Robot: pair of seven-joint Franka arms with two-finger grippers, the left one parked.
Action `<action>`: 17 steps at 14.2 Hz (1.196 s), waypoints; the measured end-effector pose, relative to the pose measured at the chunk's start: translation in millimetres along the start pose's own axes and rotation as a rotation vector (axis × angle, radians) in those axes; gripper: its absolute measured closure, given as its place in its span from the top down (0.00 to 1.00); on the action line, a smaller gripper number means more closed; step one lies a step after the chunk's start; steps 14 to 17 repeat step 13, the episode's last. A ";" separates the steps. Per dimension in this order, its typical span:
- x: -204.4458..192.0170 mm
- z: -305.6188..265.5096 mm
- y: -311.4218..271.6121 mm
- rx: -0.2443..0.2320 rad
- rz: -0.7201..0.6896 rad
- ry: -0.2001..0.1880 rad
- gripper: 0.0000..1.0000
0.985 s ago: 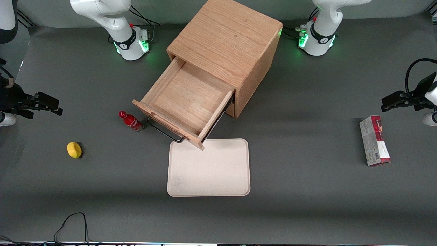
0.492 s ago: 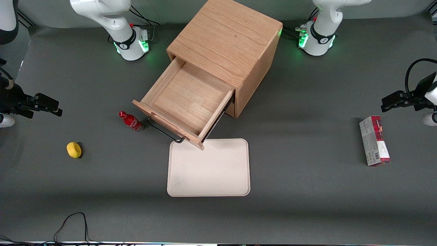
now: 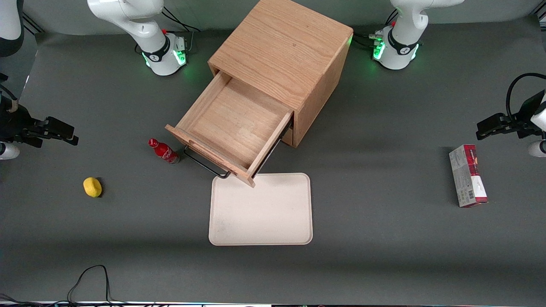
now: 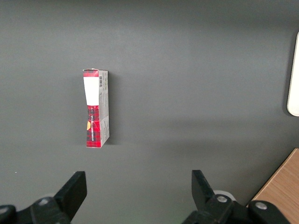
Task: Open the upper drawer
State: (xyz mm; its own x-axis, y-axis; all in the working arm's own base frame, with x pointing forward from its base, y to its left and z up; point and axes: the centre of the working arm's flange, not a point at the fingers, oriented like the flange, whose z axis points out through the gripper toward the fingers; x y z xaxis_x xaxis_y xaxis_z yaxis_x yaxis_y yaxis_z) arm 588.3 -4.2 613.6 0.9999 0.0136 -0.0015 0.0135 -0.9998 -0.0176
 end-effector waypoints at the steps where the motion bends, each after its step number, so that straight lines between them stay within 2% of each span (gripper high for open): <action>1: 0.1 0.3 -0.1 0.000 0.000 0.000 1.00; 5: 1.8 3.1 0.0 -0.001 0.000 -0.004 1.00; 10: 3.3 5.6 1.5 -0.045 -0.006 -0.008 1.00; 17: 3.3 5.4 1.7 -0.047 -0.006 -0.007 1.00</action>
